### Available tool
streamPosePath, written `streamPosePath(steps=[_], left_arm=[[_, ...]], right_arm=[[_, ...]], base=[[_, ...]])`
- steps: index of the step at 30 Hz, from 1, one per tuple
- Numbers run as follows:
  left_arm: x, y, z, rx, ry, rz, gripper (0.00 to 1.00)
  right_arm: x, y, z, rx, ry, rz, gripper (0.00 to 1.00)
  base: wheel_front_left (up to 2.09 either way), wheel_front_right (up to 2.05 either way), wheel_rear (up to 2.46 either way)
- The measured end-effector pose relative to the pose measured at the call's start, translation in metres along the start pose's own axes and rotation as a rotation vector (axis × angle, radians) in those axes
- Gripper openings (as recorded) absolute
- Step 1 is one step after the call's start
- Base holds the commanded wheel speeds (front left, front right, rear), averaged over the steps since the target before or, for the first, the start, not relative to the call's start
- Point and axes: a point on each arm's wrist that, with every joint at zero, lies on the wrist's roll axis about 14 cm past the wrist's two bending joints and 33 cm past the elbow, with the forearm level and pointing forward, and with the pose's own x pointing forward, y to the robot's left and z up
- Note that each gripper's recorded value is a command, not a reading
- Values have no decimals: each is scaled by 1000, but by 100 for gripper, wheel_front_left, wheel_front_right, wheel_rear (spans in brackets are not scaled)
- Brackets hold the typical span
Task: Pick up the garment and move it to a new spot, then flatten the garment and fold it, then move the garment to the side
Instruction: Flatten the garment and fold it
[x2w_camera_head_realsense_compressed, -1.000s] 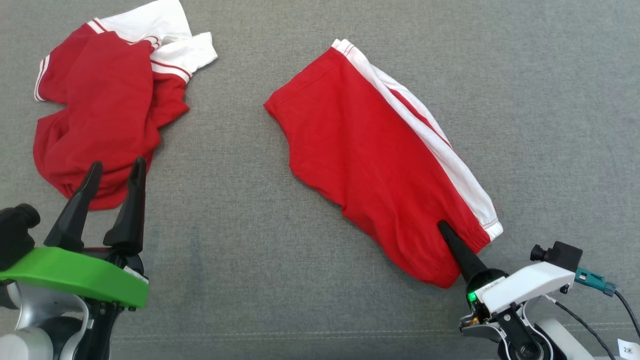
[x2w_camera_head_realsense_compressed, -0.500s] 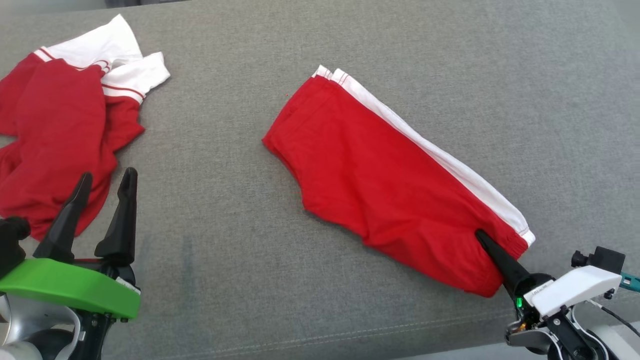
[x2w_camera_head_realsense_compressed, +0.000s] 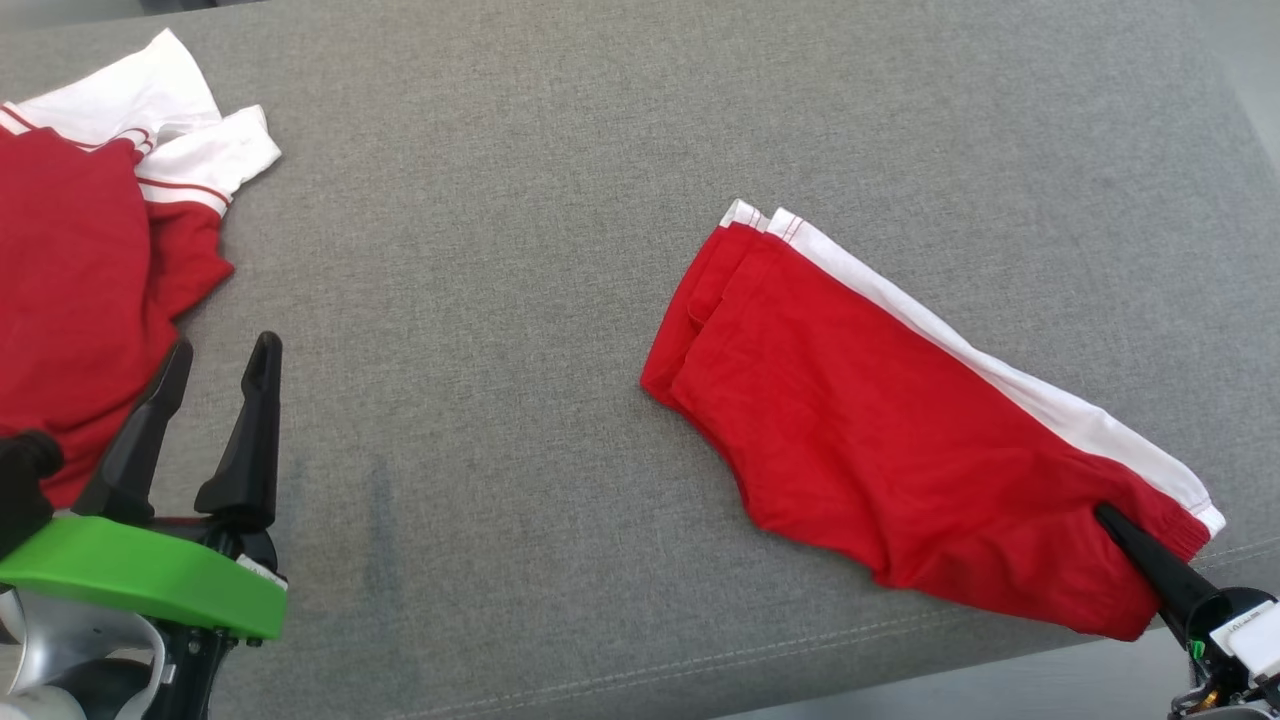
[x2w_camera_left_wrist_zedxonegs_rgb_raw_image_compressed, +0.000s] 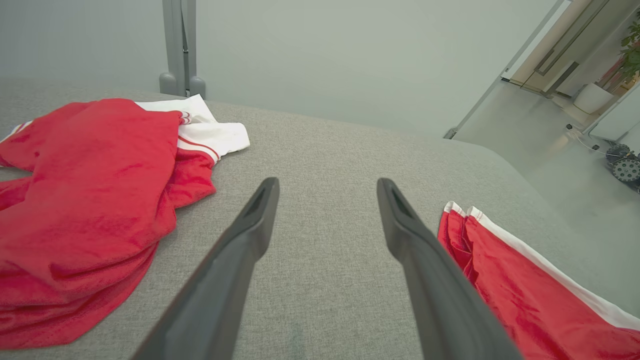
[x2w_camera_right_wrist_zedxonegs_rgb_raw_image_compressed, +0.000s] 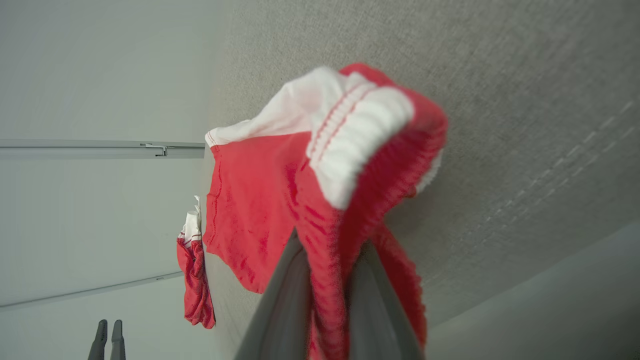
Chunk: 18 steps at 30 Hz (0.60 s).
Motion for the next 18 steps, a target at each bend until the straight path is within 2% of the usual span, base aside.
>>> streamPosePath(steps=[10, 18], left_arm=[[-6, -5, -3, -16, 7, -3, 100], [-17, -3, 0, -6, 8, 17, 100]], right_arm=[[7, 97, -37, 19, 135, 315, 0], [23, 141, -37, 53, 114, 398, 0]], base=[[0, 0, 0], [0, 0, 0]])
